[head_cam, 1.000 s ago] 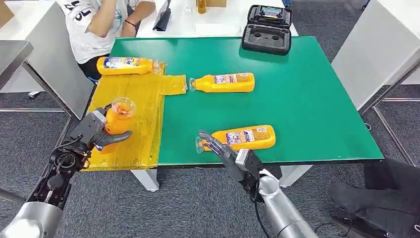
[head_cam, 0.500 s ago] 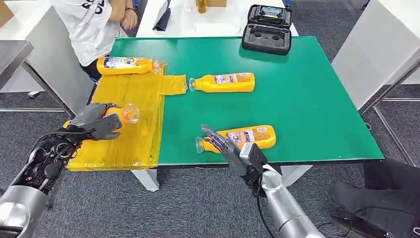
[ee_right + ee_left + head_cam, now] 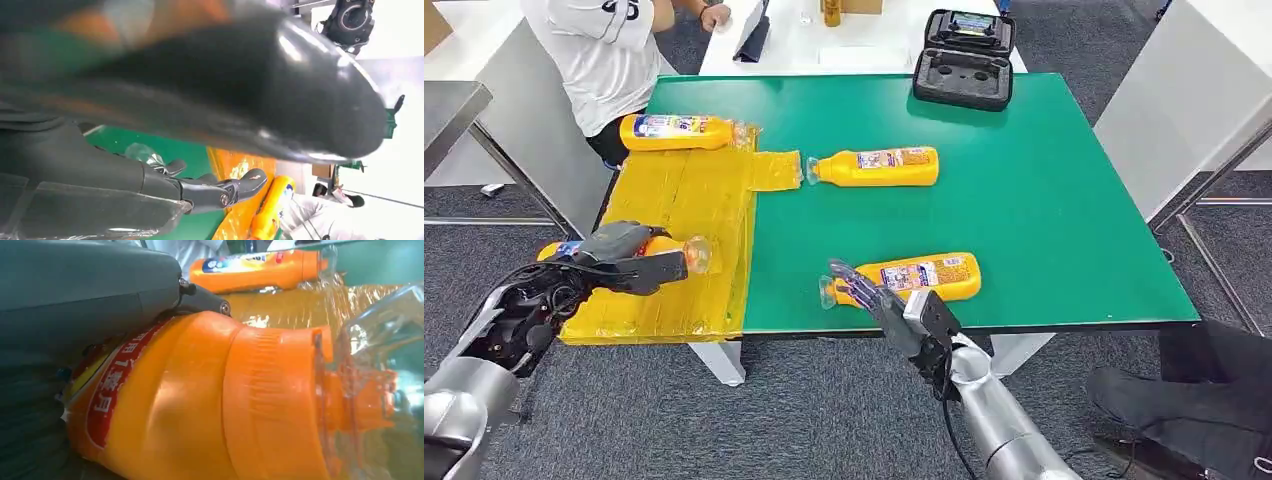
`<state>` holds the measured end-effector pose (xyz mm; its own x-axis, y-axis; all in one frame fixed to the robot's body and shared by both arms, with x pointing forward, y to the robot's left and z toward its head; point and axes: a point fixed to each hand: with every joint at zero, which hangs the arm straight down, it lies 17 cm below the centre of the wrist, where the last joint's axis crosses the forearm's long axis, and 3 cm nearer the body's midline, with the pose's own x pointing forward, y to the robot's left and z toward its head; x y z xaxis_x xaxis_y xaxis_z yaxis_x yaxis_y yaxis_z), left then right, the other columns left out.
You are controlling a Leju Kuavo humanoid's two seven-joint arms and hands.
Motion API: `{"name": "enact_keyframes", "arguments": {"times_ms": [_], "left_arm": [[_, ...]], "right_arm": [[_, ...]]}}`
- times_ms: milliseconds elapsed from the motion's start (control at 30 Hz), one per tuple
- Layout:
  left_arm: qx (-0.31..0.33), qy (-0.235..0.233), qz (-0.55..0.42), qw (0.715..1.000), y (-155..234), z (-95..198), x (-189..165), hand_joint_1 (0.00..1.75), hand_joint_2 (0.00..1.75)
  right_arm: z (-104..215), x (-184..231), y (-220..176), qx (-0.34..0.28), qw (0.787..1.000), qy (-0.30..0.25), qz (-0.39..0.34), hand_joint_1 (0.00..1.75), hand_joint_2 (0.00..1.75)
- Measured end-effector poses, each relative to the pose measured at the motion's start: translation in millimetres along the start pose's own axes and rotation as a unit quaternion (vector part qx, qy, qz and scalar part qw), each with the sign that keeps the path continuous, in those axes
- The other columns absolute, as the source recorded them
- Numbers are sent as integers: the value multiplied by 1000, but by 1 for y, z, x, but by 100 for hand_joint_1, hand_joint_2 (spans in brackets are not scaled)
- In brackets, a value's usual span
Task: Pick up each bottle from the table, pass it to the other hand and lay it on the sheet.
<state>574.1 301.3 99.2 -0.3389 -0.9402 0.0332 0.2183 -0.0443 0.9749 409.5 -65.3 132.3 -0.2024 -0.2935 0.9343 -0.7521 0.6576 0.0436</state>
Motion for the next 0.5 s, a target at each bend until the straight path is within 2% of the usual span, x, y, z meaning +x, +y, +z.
{"name": "enact_keyframes", "arguments": {"times_ms": [500], "left_arm": [[-60,-7,6,998,-27,-3,5,175,175]], "right_arm": [[7,-20,5,-2,1000,28,-2,0,0]]}}
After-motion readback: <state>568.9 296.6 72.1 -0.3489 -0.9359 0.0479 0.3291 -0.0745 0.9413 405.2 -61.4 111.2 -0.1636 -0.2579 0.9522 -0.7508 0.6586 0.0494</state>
